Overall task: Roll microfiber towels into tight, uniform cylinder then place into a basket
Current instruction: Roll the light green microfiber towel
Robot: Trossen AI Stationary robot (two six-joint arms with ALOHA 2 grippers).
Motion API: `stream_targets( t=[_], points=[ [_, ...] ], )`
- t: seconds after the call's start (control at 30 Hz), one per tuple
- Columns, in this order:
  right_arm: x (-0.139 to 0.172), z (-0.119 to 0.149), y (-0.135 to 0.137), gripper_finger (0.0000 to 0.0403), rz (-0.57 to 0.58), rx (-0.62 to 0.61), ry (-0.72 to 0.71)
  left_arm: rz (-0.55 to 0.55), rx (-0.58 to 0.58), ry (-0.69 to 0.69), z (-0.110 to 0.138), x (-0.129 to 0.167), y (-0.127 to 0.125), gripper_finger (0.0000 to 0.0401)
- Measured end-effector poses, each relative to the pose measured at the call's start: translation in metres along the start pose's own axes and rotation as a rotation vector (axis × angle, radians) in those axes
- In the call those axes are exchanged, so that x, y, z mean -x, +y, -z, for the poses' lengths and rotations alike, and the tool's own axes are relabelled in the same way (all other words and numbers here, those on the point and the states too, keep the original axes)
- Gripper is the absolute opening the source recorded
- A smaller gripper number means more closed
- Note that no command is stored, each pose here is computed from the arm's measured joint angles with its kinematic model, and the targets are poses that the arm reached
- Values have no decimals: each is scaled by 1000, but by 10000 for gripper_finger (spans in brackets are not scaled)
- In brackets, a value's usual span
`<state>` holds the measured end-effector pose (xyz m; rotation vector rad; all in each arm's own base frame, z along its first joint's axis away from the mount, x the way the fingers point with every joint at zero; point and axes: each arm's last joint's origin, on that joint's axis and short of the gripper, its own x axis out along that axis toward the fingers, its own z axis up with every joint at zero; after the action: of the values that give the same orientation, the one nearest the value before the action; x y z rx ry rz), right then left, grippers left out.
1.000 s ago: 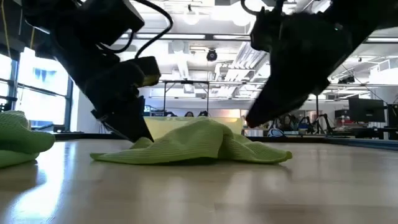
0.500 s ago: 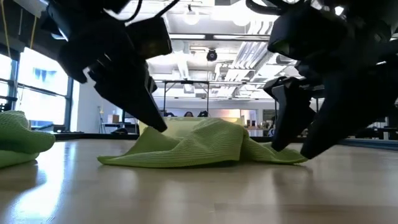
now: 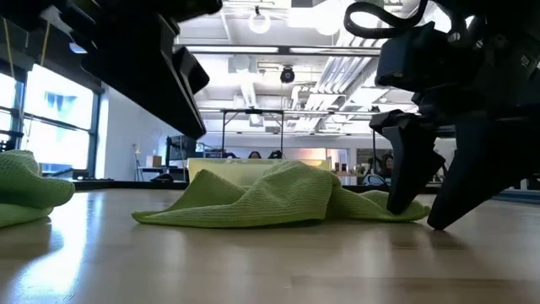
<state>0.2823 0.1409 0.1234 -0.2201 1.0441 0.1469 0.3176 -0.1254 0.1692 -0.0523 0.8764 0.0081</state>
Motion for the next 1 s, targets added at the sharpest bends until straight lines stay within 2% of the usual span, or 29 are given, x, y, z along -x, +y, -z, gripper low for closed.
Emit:
stream_targets(
  t=[0.1,0.2,0.43,0.63,0.73,0.87,1.0],
  points=[
    [0,2,-1,203,15,-31,19,23,1,-8,0,3,-9,19],
    [0,4,-3,178,24,-66,46,70,-17,-5,2,6,-20,19],
    [0,6,-5,84,33,-150,62,114,-48,-10,9,12,-38,19],
    [-1,6,-5,12,49,-244,59,74,-9,-32,9,13,-40,19],
    [0,6,-5,5,43,-273,52,57,-6,-47,8,13,-39,19],
    [6,-2,-5,2,2,-284,41,-28,-2,-91,7,13,-37,19],
    [26,-30,-4,1,-29,-293,-48,-88,4,-127,5,13,-35,19]
  ],
)
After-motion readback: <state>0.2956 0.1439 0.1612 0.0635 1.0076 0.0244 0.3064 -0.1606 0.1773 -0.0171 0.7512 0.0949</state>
